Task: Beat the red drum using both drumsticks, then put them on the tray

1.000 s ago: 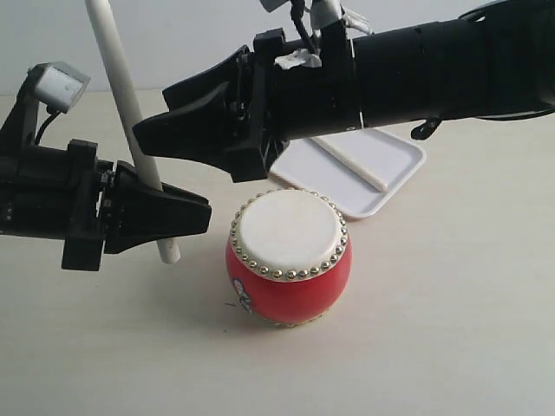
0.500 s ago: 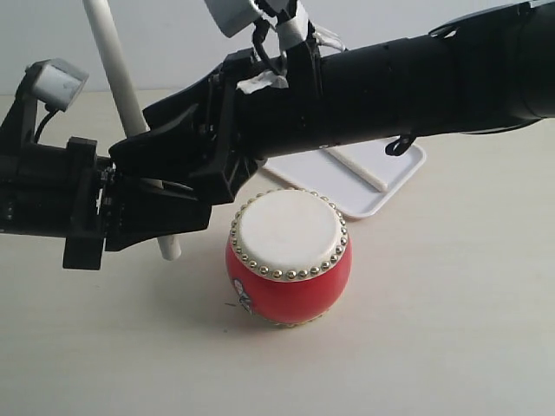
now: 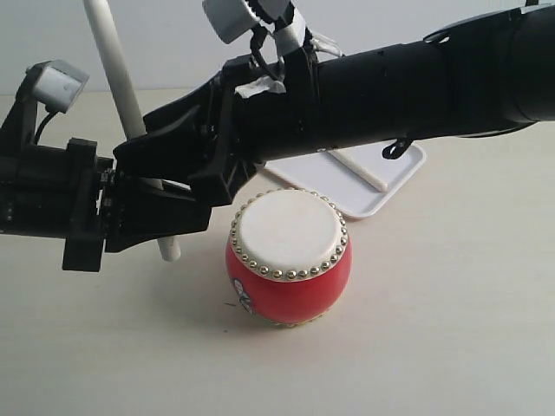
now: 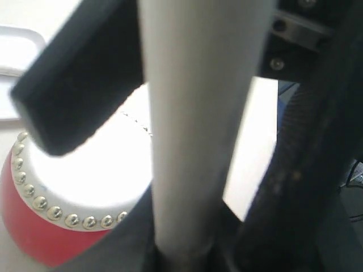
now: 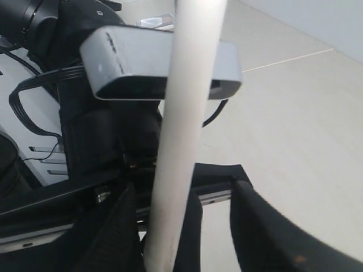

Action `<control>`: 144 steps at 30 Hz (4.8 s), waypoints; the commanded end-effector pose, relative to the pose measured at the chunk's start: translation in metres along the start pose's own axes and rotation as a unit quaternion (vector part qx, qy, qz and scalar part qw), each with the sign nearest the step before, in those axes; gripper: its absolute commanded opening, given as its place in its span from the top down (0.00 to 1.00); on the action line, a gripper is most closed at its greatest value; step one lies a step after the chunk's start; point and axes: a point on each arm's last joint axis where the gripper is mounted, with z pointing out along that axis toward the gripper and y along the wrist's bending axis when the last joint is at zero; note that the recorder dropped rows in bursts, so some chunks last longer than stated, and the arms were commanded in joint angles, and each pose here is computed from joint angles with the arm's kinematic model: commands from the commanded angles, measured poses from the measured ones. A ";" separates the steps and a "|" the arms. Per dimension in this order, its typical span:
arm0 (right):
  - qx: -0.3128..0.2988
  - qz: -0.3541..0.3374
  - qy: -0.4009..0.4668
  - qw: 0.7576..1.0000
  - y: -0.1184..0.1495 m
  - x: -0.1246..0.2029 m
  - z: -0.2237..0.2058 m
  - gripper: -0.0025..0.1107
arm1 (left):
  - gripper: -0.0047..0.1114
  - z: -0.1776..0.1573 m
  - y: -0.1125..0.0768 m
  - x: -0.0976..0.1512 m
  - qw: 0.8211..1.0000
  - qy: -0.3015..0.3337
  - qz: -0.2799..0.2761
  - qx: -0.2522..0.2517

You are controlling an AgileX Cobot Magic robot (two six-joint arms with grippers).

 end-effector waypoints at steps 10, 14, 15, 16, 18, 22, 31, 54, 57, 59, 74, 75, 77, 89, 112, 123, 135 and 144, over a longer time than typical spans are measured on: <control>-0.008 0.022 -0.018 1.000 -0.001 -0.015 0.003 0.55 | 0.96 -0.001 0.000 -0.001 1.000 -0.010 -0.004 0.002; -0.009 0.022 -0.018 1.000 -0.001 -0.015 0.003 0.64 | 0.96 -0.001 0.000 -0.001 1.000 -0.010 -0.004 0.002; -0.009 0.022 -0.018 1.000 -0.001 -0.015 0.003 0.67 | 0.96 -0.001 0.000 -0.001 1.000 -0.010 -0.004 0.002; -0.010 0.022 -0.019 1.000 -0.001 -0.015 0.003 0.70 | 0.96 -0.001 0.000 -0.001 1.000 -0.010 -0.004 0.002; -0.010 0.022 -0.019 1.000 -0.001 -0.015 0.003 0.79 | 0.96 -0.001 0.000 -0.001 1.000 -0.010 -0.004 0.002; -0.020 0.019 -0.022 0.999 0.001 -0.016 0.003 0.97 | 0.96 -0.001 0.000 -0.001 1.000 -0.008 -0.003 0.002; -0.025 0.018 -0.023 0.999 0.002 -0.016 0.003 0.98 | 0.51 -0.001 0.000 -0.002 1.000 -0.012 -0.003 0.001; 0.346 0.086 0.190 0.915 -0.140 -0.063 -0.104 0.98 | 0.96 -0.002 -0.001 0.000 1.000 -0.001 0.017 0.005; 0.341 0.130 0.306 0.879 -0.173 -0.037 -0.094 0.98 | 0.96 -0.005 0.004 -0.001 1.000 -0.007 0.013 -0.014; 0.335 0.147 0.347 0.864 -0.196 -0.022 -0.084 0.98 | 0.96 -0.006 0.005 -0.001 1.000 -0.008 0.011 -0.018; 0.379 0.162 0.428 0.804 -0.285 0.049 -0.049 0.98 | 0.96 -0.006 0.005 -0.002 1.000 -0.014 0.009 -0.020; 0.380 0.162 0.427 0.805 -0.287 0.050 -0.048 0.98 | 0.96 -0.006 0.005 -0.002 1.000 -0.014 0.009 -0.020; 0.378 0.164 0.430 0.803 -0.290 0.055 -0.046 0.98 | 0.96 -0.006 0.005 -0.002 1.000 -0.014 0.012 -0.020; 0.376 0.161 0.433 0.803 -0.296 0.069 -0.041 0.92 | 0.96 -0.006 0.006 -0.002 0.999 -0.016 0.019 -0.021; 0.386 0.160 0.424 0.803 -0.296 0.063 -0.043 0.74 | 0.96 -0.007 0.006 -0.004 0.999 -0.023 0.018 -0.023; 0.438 0.240 0.397 0.770 -0.245 -0.005 -0.115 0.98 | 0.96 -0.022 0.006 0.006 0.986 -0.038 0.015 -0.165; 0.529 0.198 0.164 0.809 -0.078 0.015 -0.186 0.98 | 0.96 -0.079 -0.064 0.015 0.945 -0.144 0.028 -0.291; 0.544 0.153 0.010 0.825 0.061 0.053 -0.220 0.98 | 0.96 -0.122 -0.129 0.023 0.894 -0.315 0.057 -0.312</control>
